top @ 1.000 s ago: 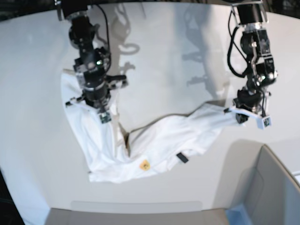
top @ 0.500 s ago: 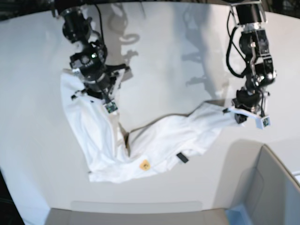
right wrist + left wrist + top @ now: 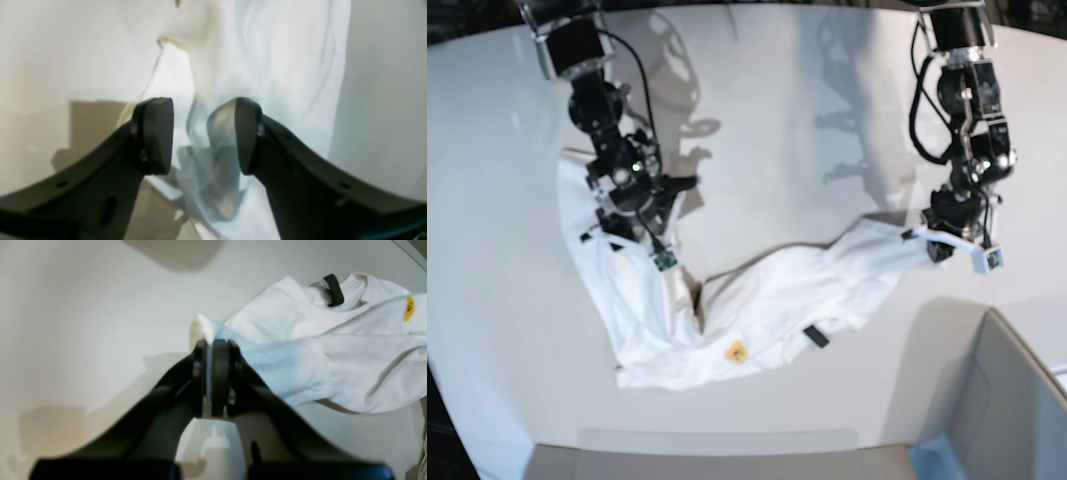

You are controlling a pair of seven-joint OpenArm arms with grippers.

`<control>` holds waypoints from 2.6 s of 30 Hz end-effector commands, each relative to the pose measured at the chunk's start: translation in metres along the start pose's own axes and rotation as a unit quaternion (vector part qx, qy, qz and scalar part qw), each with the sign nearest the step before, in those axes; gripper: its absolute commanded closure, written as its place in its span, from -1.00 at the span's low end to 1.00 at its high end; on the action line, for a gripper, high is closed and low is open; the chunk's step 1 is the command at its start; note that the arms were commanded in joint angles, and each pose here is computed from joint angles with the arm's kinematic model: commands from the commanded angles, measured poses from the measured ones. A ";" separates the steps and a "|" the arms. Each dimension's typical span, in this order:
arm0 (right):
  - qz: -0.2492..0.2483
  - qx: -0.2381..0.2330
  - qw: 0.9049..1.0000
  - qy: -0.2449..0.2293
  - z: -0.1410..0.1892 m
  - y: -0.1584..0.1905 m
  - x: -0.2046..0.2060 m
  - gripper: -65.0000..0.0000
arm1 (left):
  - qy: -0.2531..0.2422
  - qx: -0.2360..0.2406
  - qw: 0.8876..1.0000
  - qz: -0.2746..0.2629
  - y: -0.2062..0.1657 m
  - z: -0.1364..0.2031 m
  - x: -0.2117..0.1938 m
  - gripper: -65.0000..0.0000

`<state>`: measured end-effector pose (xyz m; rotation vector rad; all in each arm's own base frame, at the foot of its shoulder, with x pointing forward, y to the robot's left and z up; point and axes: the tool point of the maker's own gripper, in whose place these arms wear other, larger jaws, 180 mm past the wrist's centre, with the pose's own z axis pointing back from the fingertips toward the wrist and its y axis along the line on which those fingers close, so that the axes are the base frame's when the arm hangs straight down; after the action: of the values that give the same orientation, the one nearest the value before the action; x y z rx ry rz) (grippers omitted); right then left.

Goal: Layout the t-shirt on the table in an organized manner, then fold the t-shirt properly
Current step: 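Lower the right gripper onto the shirt edge and grasp it, then pull the grasped shirt edge with the right gripper away from the left gripper, then move the right gripper back over the shirt and grasp fabric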

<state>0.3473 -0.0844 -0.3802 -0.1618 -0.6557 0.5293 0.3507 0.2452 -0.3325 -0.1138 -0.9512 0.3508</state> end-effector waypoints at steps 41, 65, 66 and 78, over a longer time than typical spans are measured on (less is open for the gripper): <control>-0.404 -0.066 0.879 -0.245 0.095 -0.186 0.002 1.00 | -0.032 -0.001 0.999 -0.007 -0.001 0.004 0.021 0.91; -0.131 0.041 0.983 -0.123 0.099 -0.087 -0.026 -0.13 | -0.042 -0.025 0.999 0.011 -0.024 0.007 0.020 0.91; -0.118 0.047 0.986 -0.105 0.093 -0.076 -0.035 -0.13 | -0.043 -0.024 0.999 0.009 -0.024 0.008 0.021 0.91; 0.194 -0.107 0.975 -0.019 0.045 -0.039 -0.051 -0.13 | -0.042 -0.022 0.999 0.009 -0.022 0.009 0.020 0.91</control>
<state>0.2920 -0.1405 -0.3726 -0.4618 -0.6815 0.8488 0.3522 0.2257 -0.3241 -0.1600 -0.9820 0.3644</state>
